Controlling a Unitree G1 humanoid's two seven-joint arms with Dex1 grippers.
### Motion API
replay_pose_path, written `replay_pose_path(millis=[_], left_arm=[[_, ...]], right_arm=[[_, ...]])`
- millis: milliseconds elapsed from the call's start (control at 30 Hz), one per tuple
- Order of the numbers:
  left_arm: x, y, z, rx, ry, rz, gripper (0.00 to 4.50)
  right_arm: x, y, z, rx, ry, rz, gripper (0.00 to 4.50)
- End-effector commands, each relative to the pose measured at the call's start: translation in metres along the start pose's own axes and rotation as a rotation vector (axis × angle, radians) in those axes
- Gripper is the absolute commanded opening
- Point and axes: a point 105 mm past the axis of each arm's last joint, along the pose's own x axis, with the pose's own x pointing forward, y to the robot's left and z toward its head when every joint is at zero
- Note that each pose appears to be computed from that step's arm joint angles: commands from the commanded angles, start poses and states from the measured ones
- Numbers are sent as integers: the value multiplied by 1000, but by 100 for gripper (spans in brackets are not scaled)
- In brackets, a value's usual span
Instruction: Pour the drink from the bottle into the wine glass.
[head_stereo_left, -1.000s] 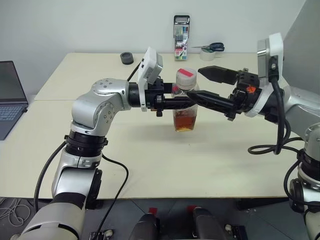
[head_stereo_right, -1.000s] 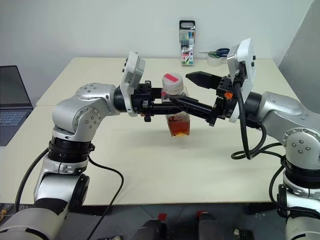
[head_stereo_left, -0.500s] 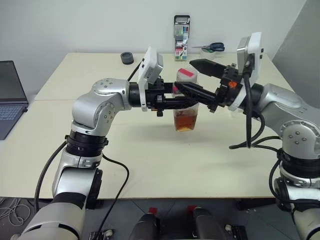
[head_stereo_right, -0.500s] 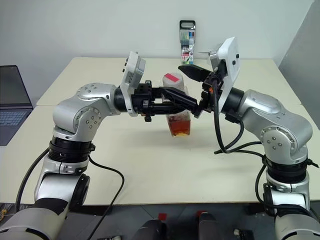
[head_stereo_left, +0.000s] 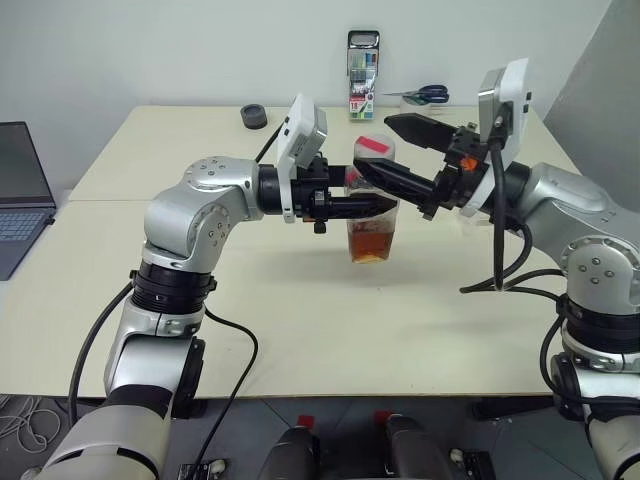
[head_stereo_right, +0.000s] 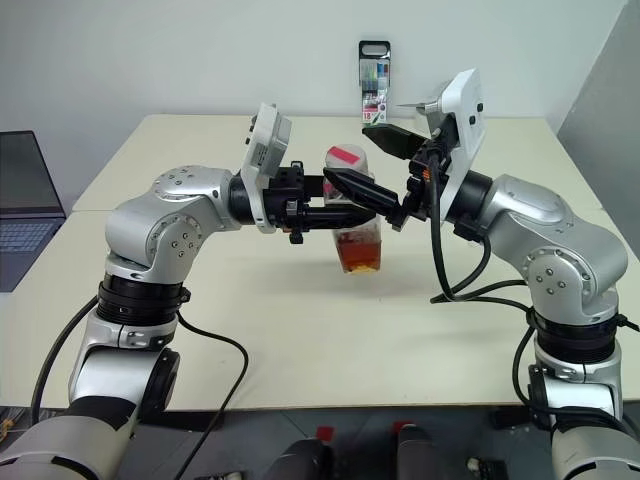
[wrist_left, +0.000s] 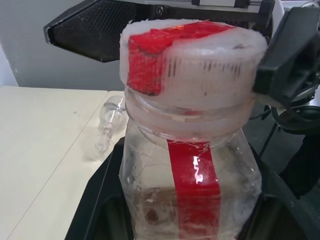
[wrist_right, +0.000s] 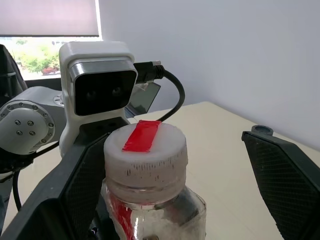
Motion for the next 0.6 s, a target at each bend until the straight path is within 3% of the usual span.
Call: replay_pose_path(millis=[33,600], left_arm=[[-2,-6,16,70,-33,-14,197],[-2,-6,17,74,-35,-15,197]], right_arm=[[-10,-5,14,-43,-28,-31,447],[-15,11,16,-4,-29,51,447]])
